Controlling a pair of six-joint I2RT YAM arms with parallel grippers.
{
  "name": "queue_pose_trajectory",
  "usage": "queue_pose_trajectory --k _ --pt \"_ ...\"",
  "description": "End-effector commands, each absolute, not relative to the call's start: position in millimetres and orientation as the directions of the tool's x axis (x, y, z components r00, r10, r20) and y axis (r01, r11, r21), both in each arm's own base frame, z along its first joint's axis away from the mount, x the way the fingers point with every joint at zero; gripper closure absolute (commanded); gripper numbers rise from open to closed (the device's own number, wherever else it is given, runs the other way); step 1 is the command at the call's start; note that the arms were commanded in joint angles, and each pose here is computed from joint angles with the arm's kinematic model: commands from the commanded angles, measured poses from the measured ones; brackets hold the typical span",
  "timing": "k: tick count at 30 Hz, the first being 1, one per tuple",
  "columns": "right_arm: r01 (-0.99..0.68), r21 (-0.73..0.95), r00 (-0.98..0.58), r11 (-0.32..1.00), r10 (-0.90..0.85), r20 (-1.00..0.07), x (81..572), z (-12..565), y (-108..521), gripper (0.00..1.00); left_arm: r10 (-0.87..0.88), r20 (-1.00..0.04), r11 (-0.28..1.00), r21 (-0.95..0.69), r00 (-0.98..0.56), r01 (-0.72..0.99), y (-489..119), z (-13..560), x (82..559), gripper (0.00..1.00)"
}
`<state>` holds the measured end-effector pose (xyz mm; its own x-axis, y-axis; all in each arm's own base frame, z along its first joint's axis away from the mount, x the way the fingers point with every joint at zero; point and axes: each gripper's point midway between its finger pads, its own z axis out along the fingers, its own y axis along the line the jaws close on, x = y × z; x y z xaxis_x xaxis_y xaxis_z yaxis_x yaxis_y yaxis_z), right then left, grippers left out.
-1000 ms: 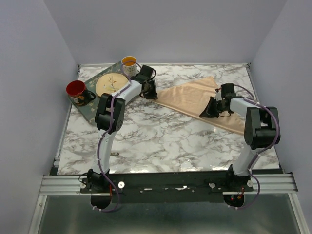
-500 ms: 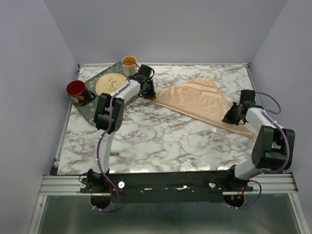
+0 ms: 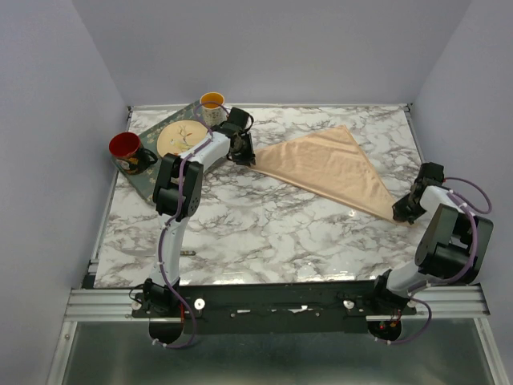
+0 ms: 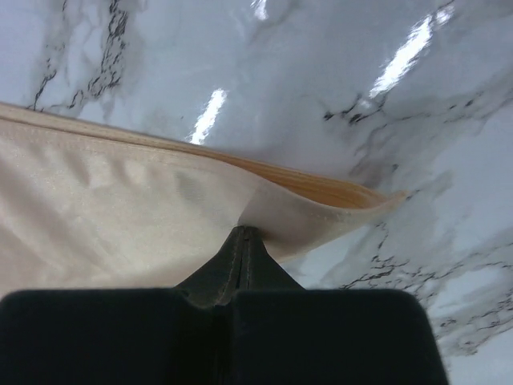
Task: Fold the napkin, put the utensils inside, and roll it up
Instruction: Fold the napkin
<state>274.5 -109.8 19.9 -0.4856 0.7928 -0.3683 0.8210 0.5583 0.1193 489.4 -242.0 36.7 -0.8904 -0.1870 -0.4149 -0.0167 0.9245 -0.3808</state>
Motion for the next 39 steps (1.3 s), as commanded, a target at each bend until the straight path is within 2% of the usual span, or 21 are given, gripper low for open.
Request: queue_pose_trajectory --k 1,3,6,10,15,22,31,39 --pt "0.885 0.085 -0.407 0.458 0.848 -0.338 250 6 -131 0.99 -0.191 -0.420 0.927 -0.374 -0.887 -0.023 -239 46 488 0.67" --pt "0.905 0.082 -0.369 0.417 0.867 -0.334 241 5 -139 0.99 -0.191 -0.415 0.931 -0.364 -0.889 -0.030 -237 42 485 0.67" --pt "0.936 -0.022 -0.331 0.352 0.854 -0.401 225 13 -158 0.99 -0.183 -0.422 0.936 -0.351 -0.888 -0.026 -236 45 484 0.67" --pt "0.899 -0.018 -0.406 0.437 0.819 -0.405 235 27 -157 0.99 -0.135 -0.474 0.947 -0.321 -0.870 0.028 -248 63 480 0.67" --pt "0.869 0.022 -0.414 0.495 0.750 -0.515 251 64 -148 0.99 -0.147 -0.485 0.930 -0.364 -0.862 0.046 -260 84 477 0.67" --pt "0.889 0.010 -0.395 0.458 0.778 -0.489 244 51 -146 0.99 -0.216 -0.466 0.926 -0.377 -0.858 -0.028 -249 81 484 0.66" --pt "0.913 -0.145 -0.403 0.381 0.786 -0.470 210 30 -162 0.99 -0.251 -0.407 0.940 -0.318 -0.878 -0.121 -214 40 482 0.67" --pt "0.935 -0.175 -0.354 0.309 0.851 -0.389 197 7 -168 0.99 -0.249 -0.386 0.953 -0.262 -0.888 -0.153 -198 17 479 0.67"
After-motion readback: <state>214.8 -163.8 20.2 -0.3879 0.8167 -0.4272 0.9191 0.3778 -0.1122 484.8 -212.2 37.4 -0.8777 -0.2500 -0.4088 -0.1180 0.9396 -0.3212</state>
